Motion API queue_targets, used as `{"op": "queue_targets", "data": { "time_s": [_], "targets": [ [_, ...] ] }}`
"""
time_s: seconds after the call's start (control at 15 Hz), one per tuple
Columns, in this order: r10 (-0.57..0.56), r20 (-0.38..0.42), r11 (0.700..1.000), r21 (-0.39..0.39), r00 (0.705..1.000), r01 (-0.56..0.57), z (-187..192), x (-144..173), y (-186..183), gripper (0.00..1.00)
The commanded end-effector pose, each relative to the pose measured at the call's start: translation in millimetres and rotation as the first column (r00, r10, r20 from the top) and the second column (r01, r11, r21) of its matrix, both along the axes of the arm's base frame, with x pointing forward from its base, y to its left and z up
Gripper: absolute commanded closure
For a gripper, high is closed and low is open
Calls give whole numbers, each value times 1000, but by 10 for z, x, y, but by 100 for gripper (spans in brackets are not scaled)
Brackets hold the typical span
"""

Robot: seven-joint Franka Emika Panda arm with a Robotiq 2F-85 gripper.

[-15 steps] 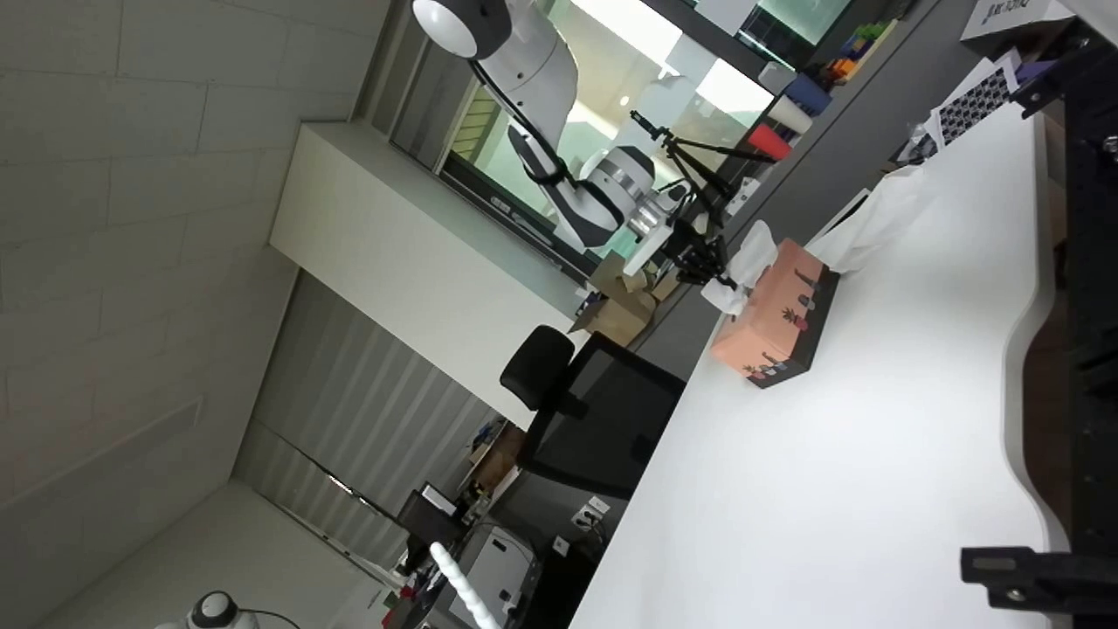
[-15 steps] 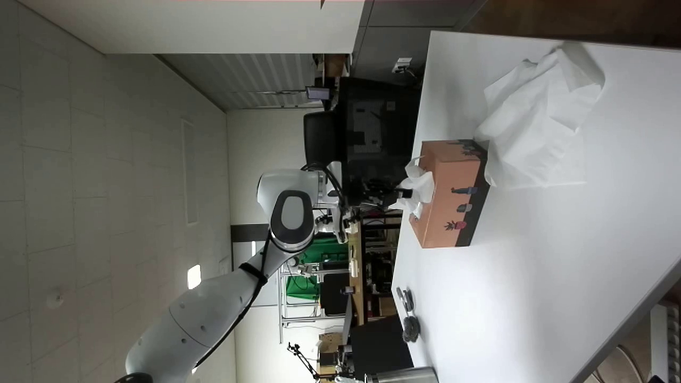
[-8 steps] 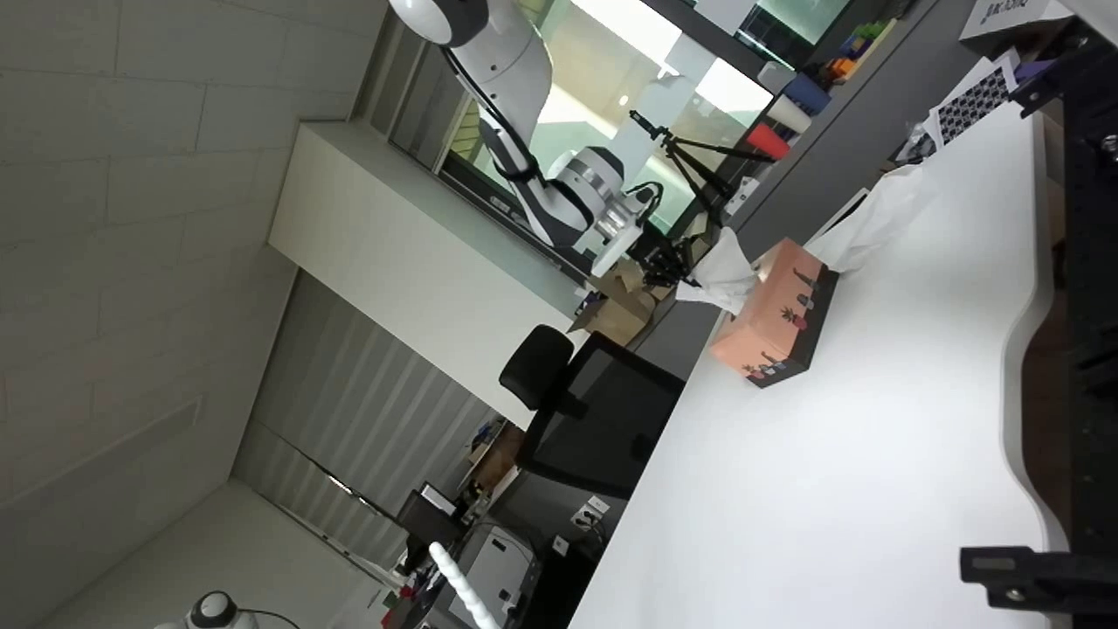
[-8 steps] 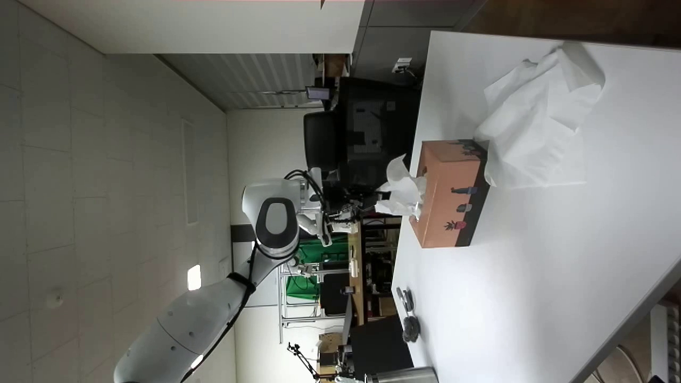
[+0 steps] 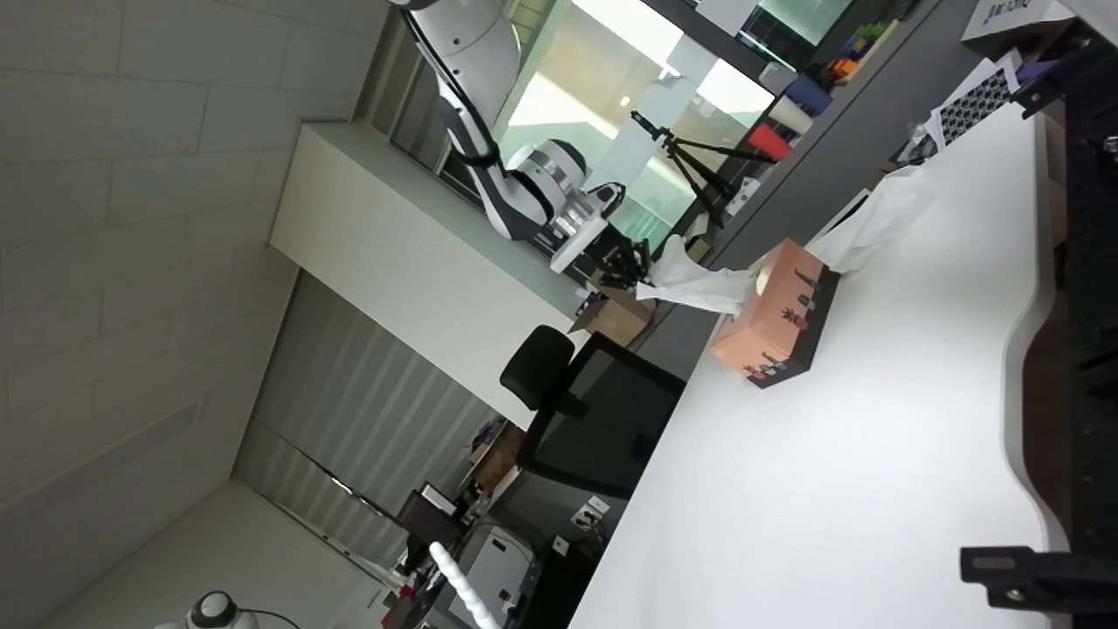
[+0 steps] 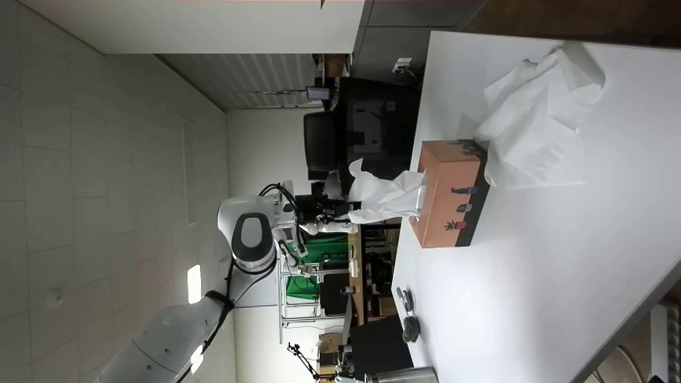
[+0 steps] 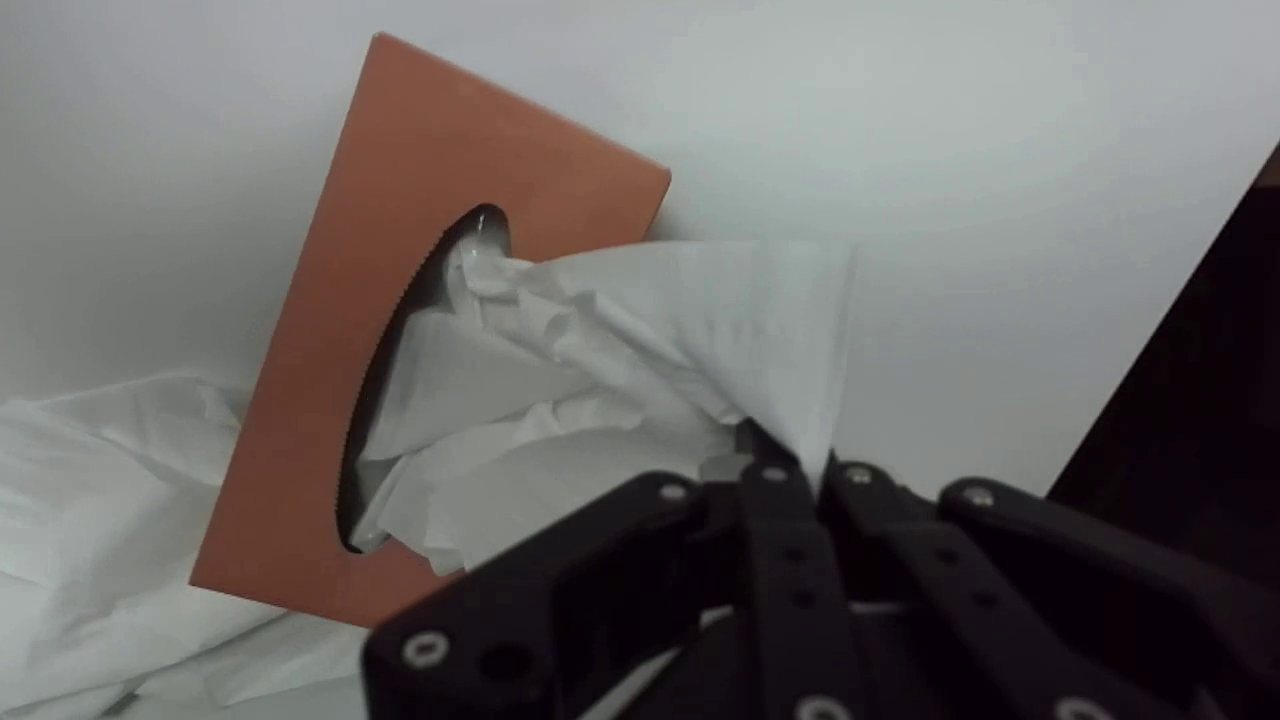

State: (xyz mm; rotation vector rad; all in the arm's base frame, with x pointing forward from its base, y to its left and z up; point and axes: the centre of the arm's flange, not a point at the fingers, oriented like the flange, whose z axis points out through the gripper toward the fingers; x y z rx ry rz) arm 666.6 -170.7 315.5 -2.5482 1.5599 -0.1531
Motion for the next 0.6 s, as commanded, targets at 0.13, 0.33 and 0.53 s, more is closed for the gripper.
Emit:
{"op": "queue_targets", "data": {
  "time_s": [0.13, 0.33, 0.53],
  "targets": [
    [254, 80, 967, -42, 964, -251, 391, -386, 488, 100],
    [395, 118, 918, -62, 911, -391, 589, -594, 794, 100],
    [517, 146, 856, -96, 844, -508, 759, -830, 1120, 100]
  ]
}}
